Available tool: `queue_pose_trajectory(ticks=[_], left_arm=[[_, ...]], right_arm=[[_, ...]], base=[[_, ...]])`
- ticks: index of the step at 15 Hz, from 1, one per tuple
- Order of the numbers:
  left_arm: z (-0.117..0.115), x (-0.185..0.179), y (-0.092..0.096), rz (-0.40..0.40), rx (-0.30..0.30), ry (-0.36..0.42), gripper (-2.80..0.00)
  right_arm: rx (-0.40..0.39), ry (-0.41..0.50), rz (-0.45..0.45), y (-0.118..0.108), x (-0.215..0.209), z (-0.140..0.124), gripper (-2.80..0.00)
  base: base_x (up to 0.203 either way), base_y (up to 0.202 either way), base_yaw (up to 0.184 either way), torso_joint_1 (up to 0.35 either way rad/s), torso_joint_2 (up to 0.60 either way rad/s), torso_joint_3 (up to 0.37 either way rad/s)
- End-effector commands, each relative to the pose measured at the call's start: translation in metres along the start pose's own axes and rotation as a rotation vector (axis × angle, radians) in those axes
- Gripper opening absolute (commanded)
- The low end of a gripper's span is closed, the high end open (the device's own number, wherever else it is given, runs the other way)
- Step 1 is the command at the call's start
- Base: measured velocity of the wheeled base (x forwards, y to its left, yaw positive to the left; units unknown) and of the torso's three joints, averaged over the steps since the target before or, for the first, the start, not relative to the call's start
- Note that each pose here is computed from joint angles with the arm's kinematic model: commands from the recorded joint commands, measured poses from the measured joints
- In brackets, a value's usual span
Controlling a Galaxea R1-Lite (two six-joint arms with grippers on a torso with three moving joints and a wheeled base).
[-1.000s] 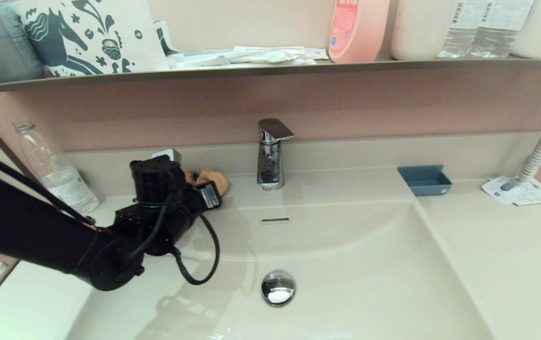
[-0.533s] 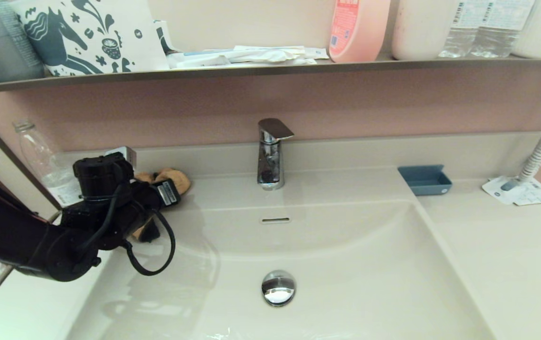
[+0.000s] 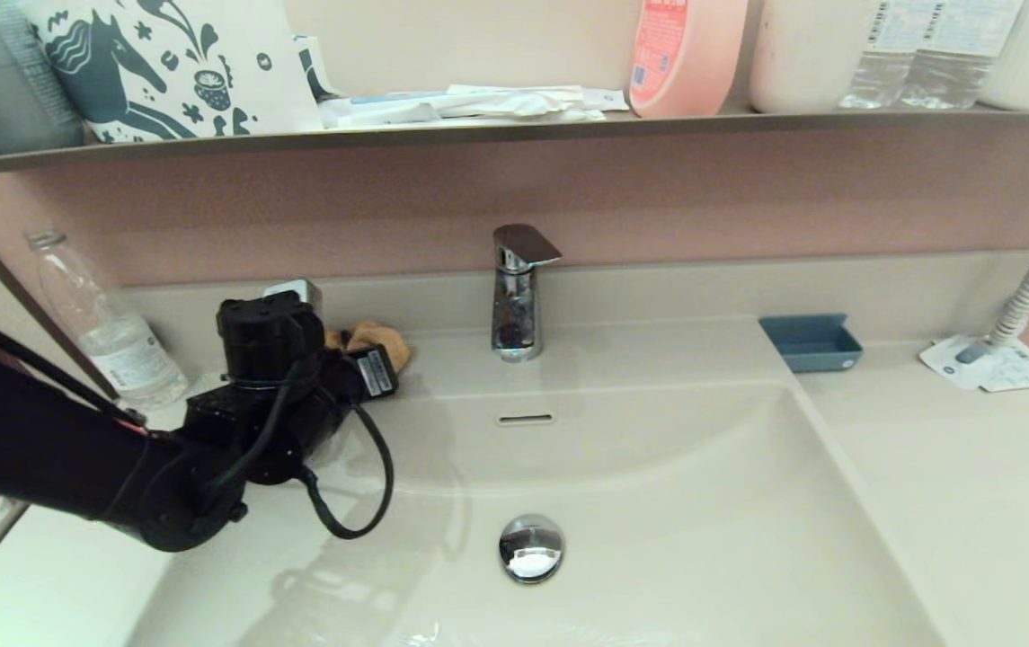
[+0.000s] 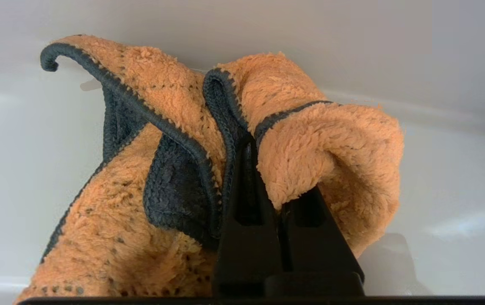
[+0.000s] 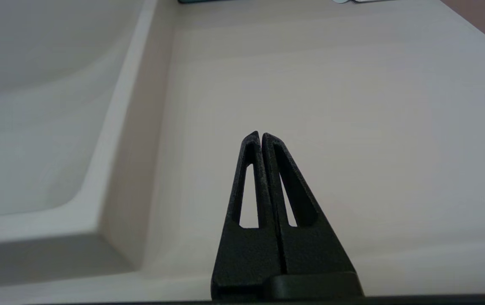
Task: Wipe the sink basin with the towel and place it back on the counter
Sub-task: Wipe the sink
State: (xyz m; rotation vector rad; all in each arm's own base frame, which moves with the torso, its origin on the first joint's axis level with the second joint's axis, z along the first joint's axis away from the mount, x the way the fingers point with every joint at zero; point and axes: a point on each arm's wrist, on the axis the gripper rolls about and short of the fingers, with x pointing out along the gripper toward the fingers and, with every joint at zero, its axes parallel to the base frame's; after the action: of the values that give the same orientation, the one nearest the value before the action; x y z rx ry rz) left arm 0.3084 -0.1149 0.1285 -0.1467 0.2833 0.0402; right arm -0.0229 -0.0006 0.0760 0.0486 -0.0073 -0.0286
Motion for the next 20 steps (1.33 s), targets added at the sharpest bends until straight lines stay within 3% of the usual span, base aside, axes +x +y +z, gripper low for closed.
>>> queue_pose_trajectory(ticks=[1, 4, 6, 8, 10, 14, 16, 20], left_arm=[[-0.009, -0.001, -0.028, -0.038, 0.02, -0.003, -2.8], [-0.024, -0.001, -0.077, -0.077, 0.052, -0.014, -2.8], [-0.026, -0.003, -0.099, -0.09, 0.063, -0.022, -2.8], [-0.021, -0.007, -0.112, -0.099, 0.071, -0.021, -2.8], [-0.018, -0.011, -0.112, -0.097, 0.065, -0.024, -2.8], [-0.024, -0.027, -0.087, -0.064, 0.065, 0.016, -2.8], [-0.015, -0.019, -0.054, 0.011, 0.036, 0.018, -2.8], [0.012, -0.028, 0.01, 0.081, -0.014, -0.007, -2.8]], right_arm=[[0.001, 0.0, 0.0, 0.0, 0.0, 0.0, -2.8], [0.0, 0.0, -0.002, 0.0, 0.0, 0.0, -2.8], [0.001, 0.0, 0.0, 0.0, 0.0, 0.0, -2.8], [-0.001, 0.0, 0.0, 0.0, 0.0, 0.0, -2.8], [0.0, -0.001, 0.0, 0.0, 0.0, 0.0, -2.8], [0.001, -0.001, 0.0, 0.0, 0.0, 0.0, -2.8], [0.001, 0.0, 0.0, 0.0, 0.0, 0.0, -2.8], [0.0, 0.0, 0.0, 0.0, 0.0, 0.0, -2.8]], base=[[0.0, 0.0, 0.0, 0.0, 0.0, 0.0], [0.0, 0.0, 0.0, 0.0, 0.0, 0.0], [0.0, 0.0, 0.0, 0.0, 0.0, 0.0], [0.0, 0.0, 0.0, 0.0, 0.0, 0.0], [0.0, 0.0, 0.0, 0.0, 0.0, 0.0], [0.0, 0.0, 0.0, 0.0, 0.0, 0.0], [0.0, 0.0, 0.0, 0.0, 0.0, 0.0], [0.0, 0.0, 0.0, 0.0, 0.0, 0.0]])
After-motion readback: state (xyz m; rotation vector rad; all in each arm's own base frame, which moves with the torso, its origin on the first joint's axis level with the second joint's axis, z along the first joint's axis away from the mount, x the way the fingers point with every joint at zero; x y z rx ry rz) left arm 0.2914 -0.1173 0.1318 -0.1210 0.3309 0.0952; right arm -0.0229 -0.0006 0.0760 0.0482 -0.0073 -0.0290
